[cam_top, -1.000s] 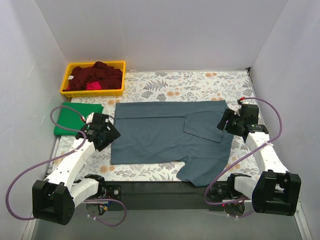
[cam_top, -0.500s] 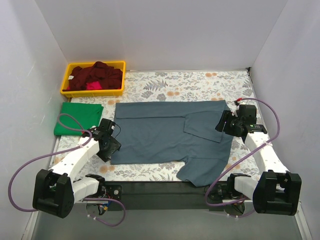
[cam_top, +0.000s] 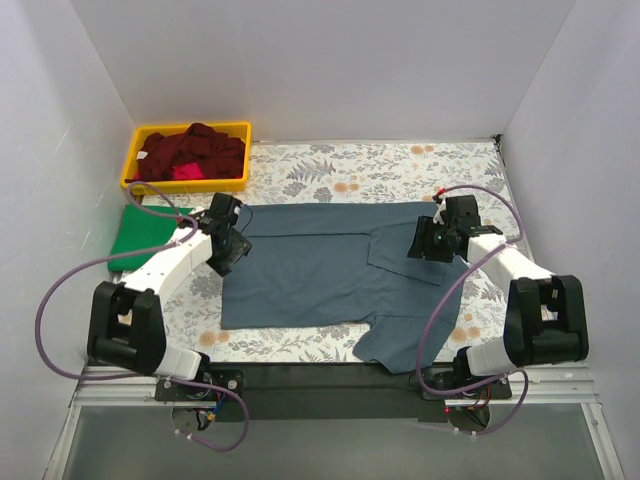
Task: Fold and stack the t-shirts
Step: Fold the tshirt
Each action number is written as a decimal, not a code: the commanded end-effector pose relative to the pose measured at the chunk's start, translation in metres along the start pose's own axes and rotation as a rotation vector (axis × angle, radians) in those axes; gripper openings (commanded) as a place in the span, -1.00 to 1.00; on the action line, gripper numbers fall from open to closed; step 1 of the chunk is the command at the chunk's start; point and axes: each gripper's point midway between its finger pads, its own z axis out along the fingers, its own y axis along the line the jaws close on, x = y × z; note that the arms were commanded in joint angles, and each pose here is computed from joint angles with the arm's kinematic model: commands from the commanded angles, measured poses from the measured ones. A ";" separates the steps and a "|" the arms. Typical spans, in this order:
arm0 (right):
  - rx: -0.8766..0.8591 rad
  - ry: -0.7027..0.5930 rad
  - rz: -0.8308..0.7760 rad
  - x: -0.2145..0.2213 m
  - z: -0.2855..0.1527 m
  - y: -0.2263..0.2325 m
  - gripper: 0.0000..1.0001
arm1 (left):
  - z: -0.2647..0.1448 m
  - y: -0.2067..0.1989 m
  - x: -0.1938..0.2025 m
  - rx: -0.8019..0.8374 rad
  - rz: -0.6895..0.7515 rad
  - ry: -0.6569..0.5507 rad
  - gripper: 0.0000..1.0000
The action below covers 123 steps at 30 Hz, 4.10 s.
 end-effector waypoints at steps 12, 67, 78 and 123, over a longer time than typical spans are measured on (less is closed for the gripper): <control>0.113 -0.048 -0.045 -0.064 0.046 -0.026 0.12 | 0.073 -0.100 -0.036 0.061 0.142 -0.071 0.01; 0.118 -0.080 -0.070 0.000 -0.047 -0.010 0.47 | 0.024 0.087 0.065 -0.183 0.013 0.045 0.04; 0.247 -0.088 -0.027 0.009 -0.048 -0.036 0.43 | 0.031 0.098 0.072 -0.200 0.010 0.046 -0.85; 0.258 0.096 0.511 0.099 -0.051 -0.087 -0.60 | -0.003 0.077 0.033 -0.009 0.002 -0.122 -1.00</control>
